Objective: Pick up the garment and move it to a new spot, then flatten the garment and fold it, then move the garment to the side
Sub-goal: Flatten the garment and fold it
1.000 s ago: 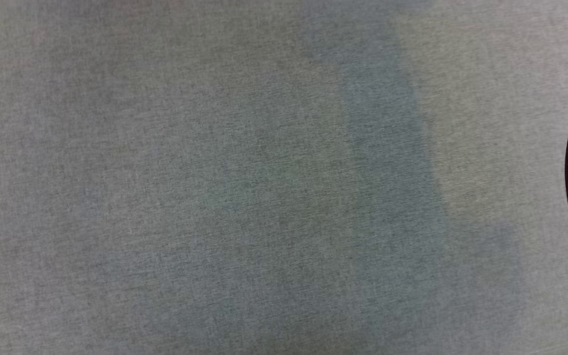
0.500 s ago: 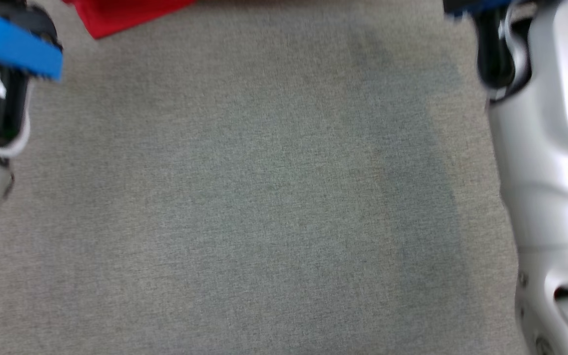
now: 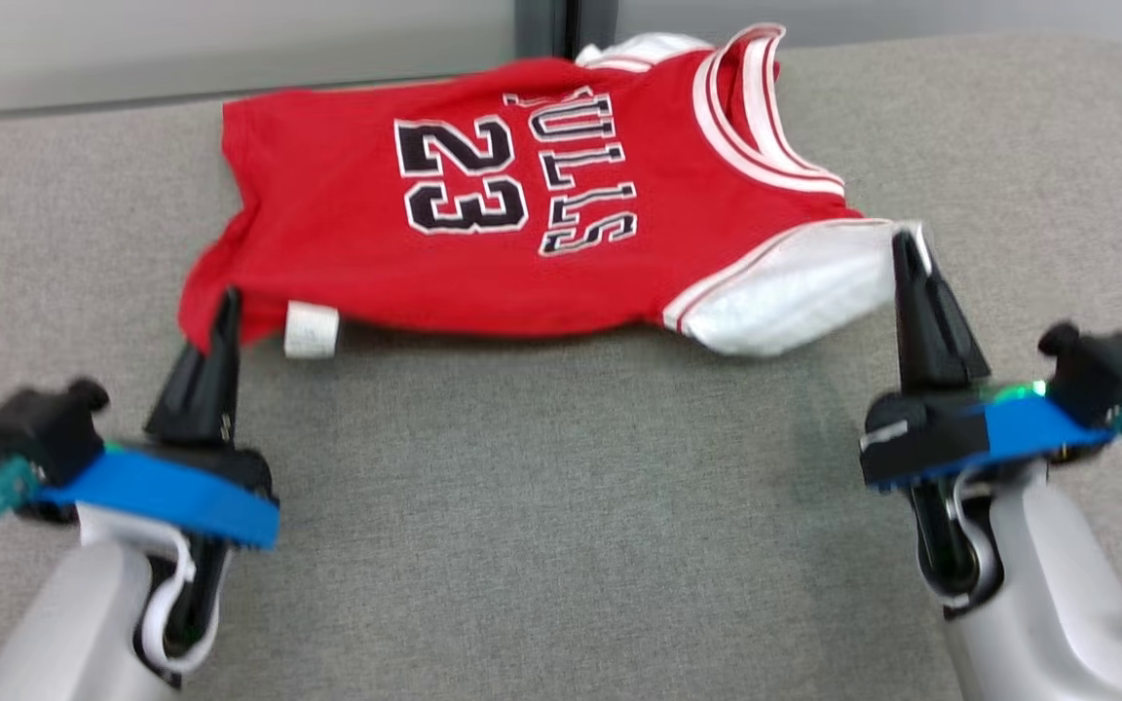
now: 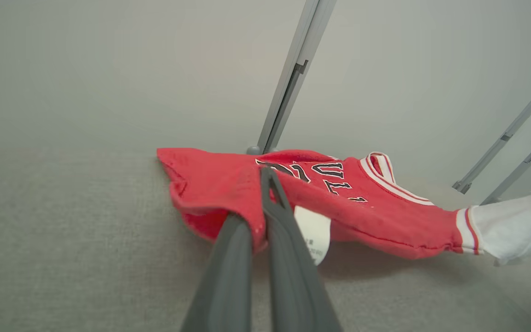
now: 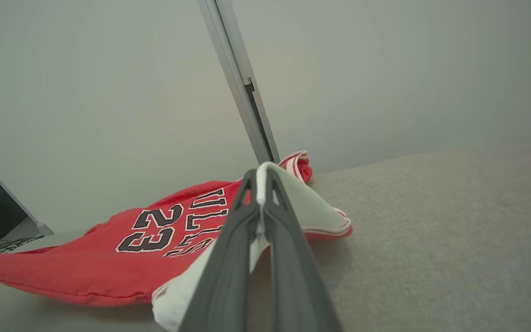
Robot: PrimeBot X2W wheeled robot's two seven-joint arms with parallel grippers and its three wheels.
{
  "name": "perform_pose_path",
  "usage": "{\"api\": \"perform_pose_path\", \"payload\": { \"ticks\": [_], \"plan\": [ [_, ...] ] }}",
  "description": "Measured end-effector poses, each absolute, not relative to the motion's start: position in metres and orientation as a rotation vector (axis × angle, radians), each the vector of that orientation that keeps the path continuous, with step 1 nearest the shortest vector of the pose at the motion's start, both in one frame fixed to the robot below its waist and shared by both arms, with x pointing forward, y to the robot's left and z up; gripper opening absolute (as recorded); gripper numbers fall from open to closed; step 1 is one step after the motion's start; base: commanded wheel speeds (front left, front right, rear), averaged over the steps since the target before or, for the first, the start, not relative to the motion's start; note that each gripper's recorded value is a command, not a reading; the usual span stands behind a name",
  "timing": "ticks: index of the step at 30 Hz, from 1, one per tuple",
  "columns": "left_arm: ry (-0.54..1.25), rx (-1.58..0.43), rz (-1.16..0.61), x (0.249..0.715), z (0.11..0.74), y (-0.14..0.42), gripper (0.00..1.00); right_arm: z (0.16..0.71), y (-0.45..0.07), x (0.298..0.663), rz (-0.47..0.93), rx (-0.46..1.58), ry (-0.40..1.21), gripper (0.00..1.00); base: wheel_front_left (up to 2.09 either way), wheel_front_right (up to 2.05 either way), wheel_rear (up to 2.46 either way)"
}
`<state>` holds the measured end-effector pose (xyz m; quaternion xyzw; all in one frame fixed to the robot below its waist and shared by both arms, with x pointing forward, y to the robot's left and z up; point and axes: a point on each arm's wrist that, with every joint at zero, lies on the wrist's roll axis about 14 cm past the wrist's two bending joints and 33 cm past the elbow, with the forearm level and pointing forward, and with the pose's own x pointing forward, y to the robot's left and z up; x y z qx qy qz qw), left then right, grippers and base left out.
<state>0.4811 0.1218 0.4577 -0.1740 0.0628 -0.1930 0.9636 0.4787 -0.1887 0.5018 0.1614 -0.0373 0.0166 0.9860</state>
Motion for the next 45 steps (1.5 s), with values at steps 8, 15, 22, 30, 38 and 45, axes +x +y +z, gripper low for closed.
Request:
{"api": "perform_pose_path", "payload": {
  "ticks": [8, 15, 22, 30, 38, 45],
  "plan": [
    [0.187, -0.381, -0.324, 0.423, 0.438, 0.129, 0.00, 0.478, -0.202, 0.416, -0.031, 0.361, 0.022, 0.00, 0.00, 0.00, 0.00],
    [0.222, -0.379, -0.293, 0.384, 0.429, 0.133, 0.00, 0.471, -0.212, 0.366, -0.076, 0.386, 0.079, 0.00, 0.00, 0.00, 0.00],
    [0.261, -0.392, -0.263, 0.352, 0.418, 0.135, 0.00, 0.461, -0.212, 0.323, -0.094, 0.435, 0.148, 0.00, 0.00, 0.00, 0.00],
    [0.280, -0.371, -0.271, 0.340, 0.413, 0.132, 0.00, 0.462, -0.212, 0.310, -0.095, 0.434, 0.161, 0.00, 0.00, 0.00, 0.00],
    [0.278, -0.349, -0.300, 0.353, 0.412, 0.124, 0.00, 0.469, -0.214, 0.338, -0.075, 0.408, 0.167, 0.00, 0.00, 0.00, 0.00],
    [0.282, -0.318, -0.330, 0.365, 0.411, 0.122, 0.00, 0.470, -0.207, 0.378, -0.035, 0.369, 0.185, 0.00, 0.00, 0.00, 0.00]
  ]
}}
